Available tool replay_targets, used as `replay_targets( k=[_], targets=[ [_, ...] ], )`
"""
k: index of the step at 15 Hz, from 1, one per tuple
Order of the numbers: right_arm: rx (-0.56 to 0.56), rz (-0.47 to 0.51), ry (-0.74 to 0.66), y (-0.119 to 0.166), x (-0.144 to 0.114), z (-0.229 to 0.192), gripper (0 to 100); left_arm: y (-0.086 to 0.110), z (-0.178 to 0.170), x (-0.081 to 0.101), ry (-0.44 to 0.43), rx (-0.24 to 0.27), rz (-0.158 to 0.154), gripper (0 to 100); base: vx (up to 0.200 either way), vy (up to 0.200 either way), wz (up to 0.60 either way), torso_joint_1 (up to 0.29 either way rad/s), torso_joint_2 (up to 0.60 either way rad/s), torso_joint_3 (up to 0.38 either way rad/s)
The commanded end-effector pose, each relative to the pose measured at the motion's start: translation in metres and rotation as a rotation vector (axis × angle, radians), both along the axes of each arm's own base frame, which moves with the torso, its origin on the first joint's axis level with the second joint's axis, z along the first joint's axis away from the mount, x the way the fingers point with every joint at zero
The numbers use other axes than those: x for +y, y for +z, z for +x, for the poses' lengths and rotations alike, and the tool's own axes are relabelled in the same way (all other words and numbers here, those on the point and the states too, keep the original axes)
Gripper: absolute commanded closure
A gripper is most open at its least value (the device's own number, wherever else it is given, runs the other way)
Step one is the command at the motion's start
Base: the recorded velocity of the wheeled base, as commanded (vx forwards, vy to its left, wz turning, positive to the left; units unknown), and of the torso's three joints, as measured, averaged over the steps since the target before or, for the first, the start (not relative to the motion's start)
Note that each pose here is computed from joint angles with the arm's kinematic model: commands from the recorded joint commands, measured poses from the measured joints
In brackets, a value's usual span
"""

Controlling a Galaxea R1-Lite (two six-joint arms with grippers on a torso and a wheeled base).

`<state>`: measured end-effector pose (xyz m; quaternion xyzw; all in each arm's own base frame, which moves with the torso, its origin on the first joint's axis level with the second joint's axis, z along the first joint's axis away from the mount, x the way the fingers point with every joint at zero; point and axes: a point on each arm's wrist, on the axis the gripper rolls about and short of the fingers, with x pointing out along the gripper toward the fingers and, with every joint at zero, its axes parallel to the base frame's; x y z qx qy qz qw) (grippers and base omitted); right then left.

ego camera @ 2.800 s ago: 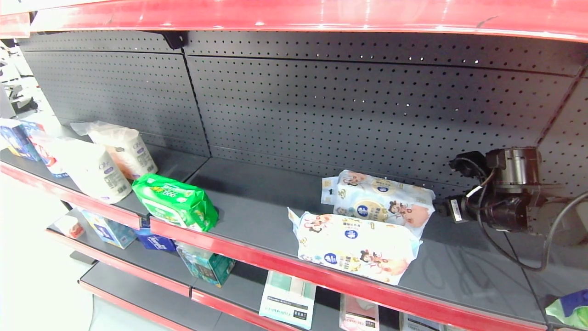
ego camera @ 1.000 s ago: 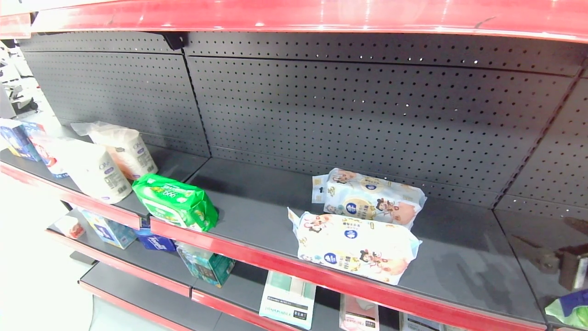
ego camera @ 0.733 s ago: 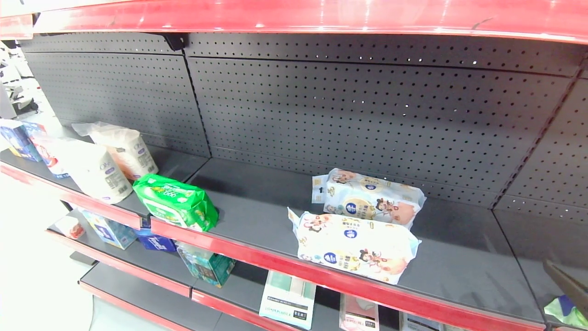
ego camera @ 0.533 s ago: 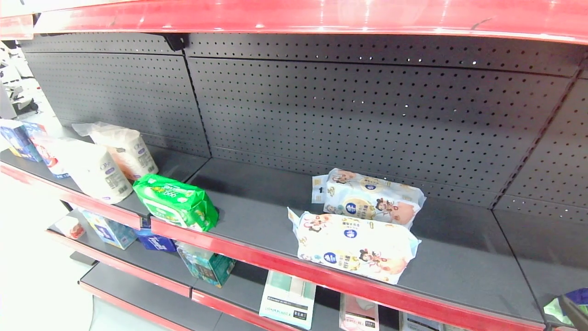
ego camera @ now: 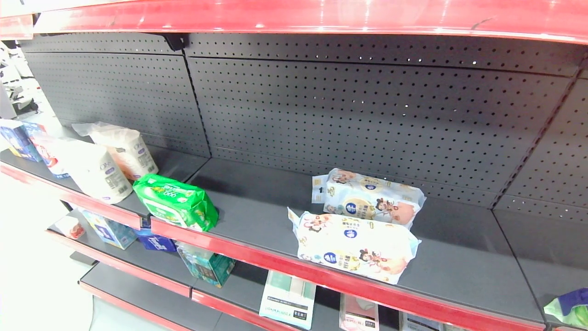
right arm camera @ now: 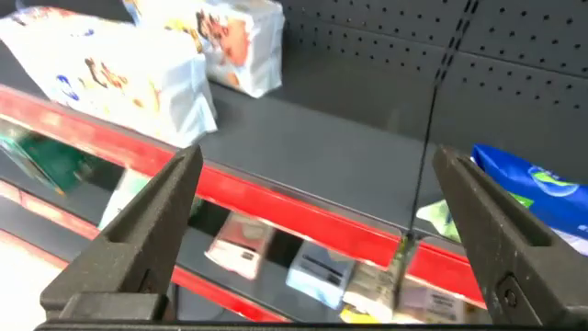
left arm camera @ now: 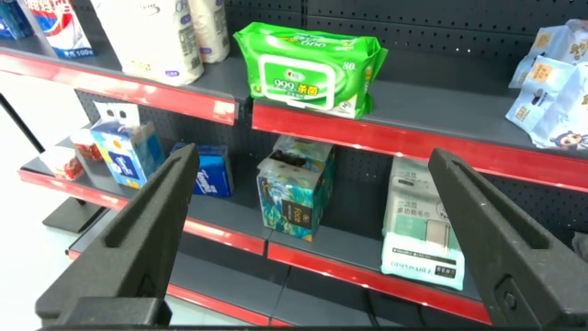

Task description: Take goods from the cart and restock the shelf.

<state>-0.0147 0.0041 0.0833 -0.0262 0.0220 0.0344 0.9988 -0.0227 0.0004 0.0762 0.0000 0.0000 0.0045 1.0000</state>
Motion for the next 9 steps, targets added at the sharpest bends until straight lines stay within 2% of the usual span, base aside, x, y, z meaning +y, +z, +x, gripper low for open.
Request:
replay_targets(
  k=[1, 3, 7, 9],
  targets=[
    [-0.002, 0.014, -0.001, -0.0006, 0.0000, -0.0006, 0, -0.0001, 0.0001, 0.0000, -0.001, 0.002, 0.002, 0, 0.000, 0.000, 0.00, 0.000, 0.00, 0.000],
    [0.006, -0.001, -0.130, -0.0018, -0.0029, -0.0006, 0, -0.0001, 0.0000, 0.0000, -0.001, 0.000, 0.000, 0, 0.000, 0.000, 0.00, 0.000, 0.00, 0.000],
    [0.046, 0.006, -0.139, -0.0059, -0.0030, -0.0009, 0, -0.0001, 0.0000, 0.0000, -0.001, 0.000, 0.002, 0, 0.000, 0.000, 0.00, 0.000, 0.00, 0.000],
    [0.050, 0.053, -0.159, -0.0064, -0.0034, -0.0010, 0, -0.0001, 0.0000, 0.0000, -0.001, 0.000, 0.002, 0, 0.000, 0.000, 0.00, 0.000, 0.00, 0.000]
  ],
)
